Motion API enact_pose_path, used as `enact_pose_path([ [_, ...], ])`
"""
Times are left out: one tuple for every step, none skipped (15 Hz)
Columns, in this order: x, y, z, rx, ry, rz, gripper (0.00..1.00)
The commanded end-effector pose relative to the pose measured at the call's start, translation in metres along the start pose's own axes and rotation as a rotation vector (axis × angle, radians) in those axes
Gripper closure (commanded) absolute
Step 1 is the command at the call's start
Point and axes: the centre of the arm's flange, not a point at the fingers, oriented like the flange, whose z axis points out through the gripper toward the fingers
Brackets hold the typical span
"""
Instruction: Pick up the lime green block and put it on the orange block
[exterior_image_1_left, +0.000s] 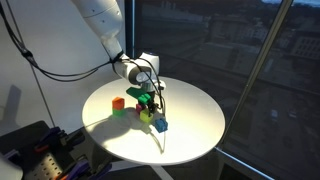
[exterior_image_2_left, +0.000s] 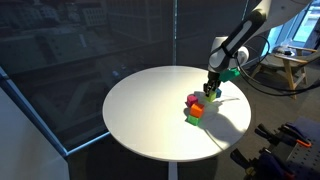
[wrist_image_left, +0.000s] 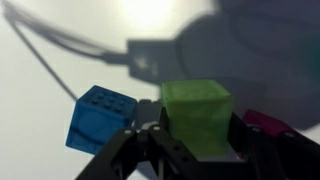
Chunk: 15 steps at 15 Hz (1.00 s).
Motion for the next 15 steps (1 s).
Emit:
enact_pose_path([
  [-0.015, 0.000, -0.030, 0.009, -0.005, -0.014, 0.70],
  [-0.016, 0.000, -0.035, 0.008, -0.004, -0.014, 0.70],
  [-0.018, 0.000, -0.041, 0.007, -0.003, -0.013, 0.70],
  [-0.020, 0.000, -0.046, 0.006, -0.001, -0.012, 0.70],
  [-0.022, 0.000, -0.052, 0.006, 0.001, -0.011, 0.70],
  [-0.024, 0.000, -0.059, 0.006, 0.003, -0.010, 0.70],
  [-0.026, 0.000, -0.066, 0.006, 0.008, -0.008, 0.70],
  [-0.028, 0.000, -0.073, 0.009, 0.014, -0.010, 0.70],
  [-0.030, -0.001, -0.081, 0.012, 0.023, -0.013, 0.70],
  [-0.032, -0.002, -0.088, 0.016, 0.030, -0.019, 0.70],
  [-0.034, -0.003, -0.095, 0.020, 0.038, -0.024, 0.70],
  [-0.036, -0.004, -0.102, 0.023, 0.046, -0.031, 0.70],
  [-0.039, -0.006, -0.109, 0.028, 0.053, -0.043, 0.70],
  [-0.041, -0.009, -0.115, 0.032, 0.059, -0.054, 0.70],
  [-0.044, -0.012, -0.120, 0.039, 0.066, -0.072, 0.70],
])
